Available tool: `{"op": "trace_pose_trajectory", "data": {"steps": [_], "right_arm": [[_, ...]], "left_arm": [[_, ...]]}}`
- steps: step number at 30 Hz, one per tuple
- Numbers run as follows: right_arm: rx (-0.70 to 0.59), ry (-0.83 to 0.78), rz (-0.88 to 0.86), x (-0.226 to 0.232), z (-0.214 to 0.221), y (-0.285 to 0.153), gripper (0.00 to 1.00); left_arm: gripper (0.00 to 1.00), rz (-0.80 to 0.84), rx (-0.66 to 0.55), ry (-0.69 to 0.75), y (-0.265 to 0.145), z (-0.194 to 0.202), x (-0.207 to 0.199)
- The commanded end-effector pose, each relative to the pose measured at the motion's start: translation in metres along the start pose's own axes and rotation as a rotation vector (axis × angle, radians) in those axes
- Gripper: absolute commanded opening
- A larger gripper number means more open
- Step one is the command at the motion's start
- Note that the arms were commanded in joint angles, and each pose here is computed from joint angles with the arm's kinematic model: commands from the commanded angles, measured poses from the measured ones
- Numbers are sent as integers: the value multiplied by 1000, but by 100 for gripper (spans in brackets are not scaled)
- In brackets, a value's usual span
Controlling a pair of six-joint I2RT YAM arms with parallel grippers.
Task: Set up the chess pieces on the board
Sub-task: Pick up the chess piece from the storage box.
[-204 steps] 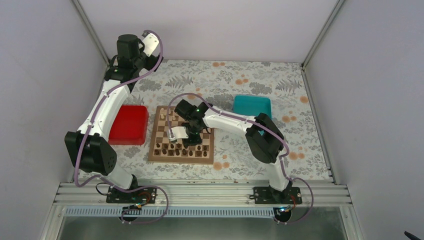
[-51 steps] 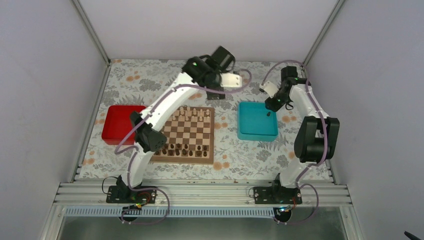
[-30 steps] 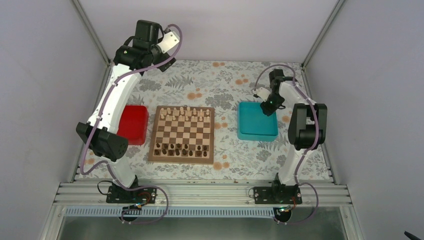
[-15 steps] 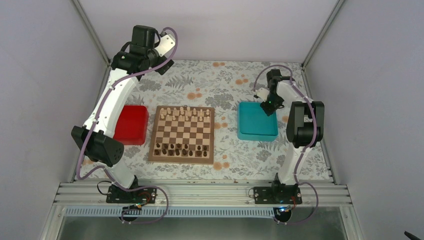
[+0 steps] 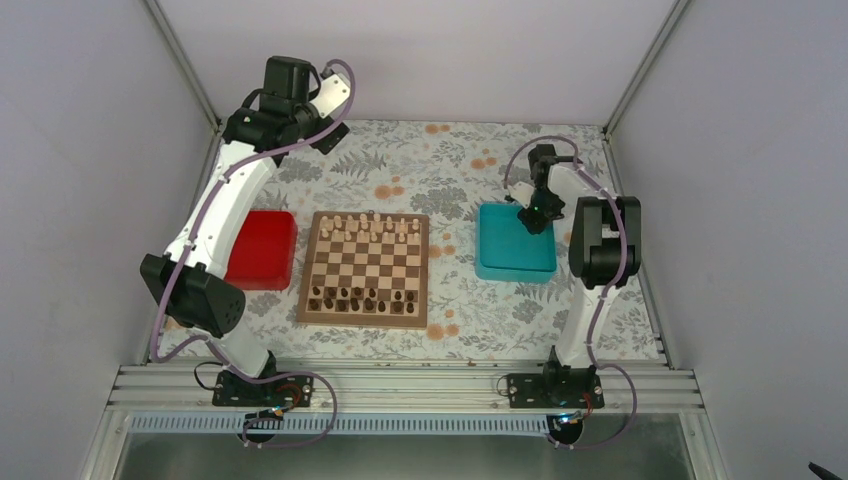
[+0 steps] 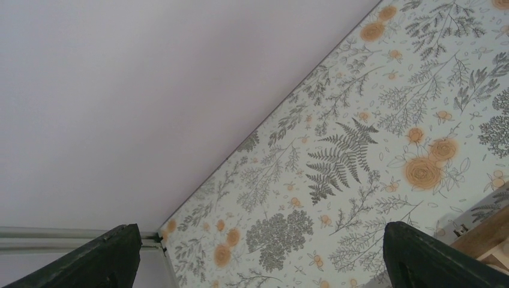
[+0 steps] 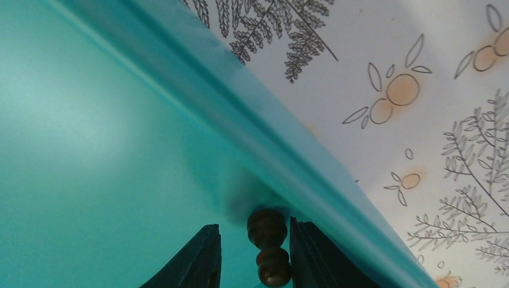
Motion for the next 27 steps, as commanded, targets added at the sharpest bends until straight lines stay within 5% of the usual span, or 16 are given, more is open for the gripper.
{"op": "trace_pose_trajectory", "data": {"steps": [1, 14, 27], "right_arm": [[18, 13, 2, 1, -3, 5, 31], [21, 15, -9, 10, -1, -7, 6], [-157, -152, -37, 67, -54, -100, 4]], "left_arm": [[100, -7, -35, -25, -10, -1, 4], [100, 8, -37, -32, -13, 6, 1], [100, -31, -49, -58, -28, 12, 10]]}}
Point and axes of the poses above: each gripper's point midway between its finger pads, its own y axis out along the fingers, its own x axis along the line the jaws close on, z = x × y, the point moved 9 cm from there along -y, back along the fingers, and after that the axes turned 3 degrees about -y, right-handed, at the moved point
